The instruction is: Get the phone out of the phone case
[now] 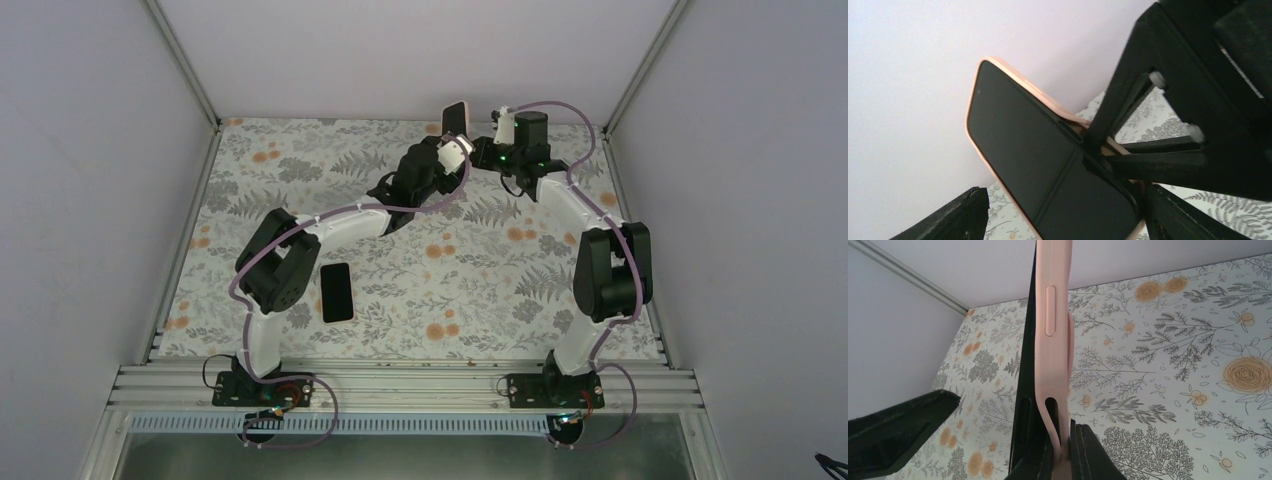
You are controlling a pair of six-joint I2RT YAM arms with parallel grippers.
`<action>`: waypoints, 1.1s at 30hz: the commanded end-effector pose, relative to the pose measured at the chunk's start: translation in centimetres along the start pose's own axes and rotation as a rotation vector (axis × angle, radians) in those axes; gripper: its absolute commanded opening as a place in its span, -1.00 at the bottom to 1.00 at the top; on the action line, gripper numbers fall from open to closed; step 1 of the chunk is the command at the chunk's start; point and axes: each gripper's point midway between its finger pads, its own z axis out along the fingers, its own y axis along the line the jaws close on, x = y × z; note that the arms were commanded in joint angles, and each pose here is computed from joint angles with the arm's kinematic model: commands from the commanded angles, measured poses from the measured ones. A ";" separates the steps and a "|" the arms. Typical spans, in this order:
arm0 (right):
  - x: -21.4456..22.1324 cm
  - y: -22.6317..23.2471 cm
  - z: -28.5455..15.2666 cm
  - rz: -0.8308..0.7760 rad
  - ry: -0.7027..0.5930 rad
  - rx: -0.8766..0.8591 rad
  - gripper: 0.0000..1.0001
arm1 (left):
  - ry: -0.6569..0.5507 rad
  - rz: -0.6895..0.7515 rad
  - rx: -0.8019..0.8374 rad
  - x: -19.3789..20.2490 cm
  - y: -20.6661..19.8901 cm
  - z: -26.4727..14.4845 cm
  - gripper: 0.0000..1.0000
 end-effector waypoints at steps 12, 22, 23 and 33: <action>-1.6 4.5 -2.3 -0.054 -0.062 -0.129 -0.93 | 0.028 0.044 -0.167 1.2 4.2 1.5 0.47; -0.8 5.0 -2.7 -0.023 -0.045 -0.157 -0.94 | -0.022 0.189 -0.358 1.3 6.7 0.5 0.40; -0.7 5.1 -2.7 -0.021 -0.042 -0.160 -0.94 | -0.029 0.190 -0.381 1.2 7.3 0.4 0.40; -1.2 7.4 -4.2 -0.002 -0.053 -0.230 -0.94 | -0.011 0.198 -0.452 3.2 9.4 0.9 0.16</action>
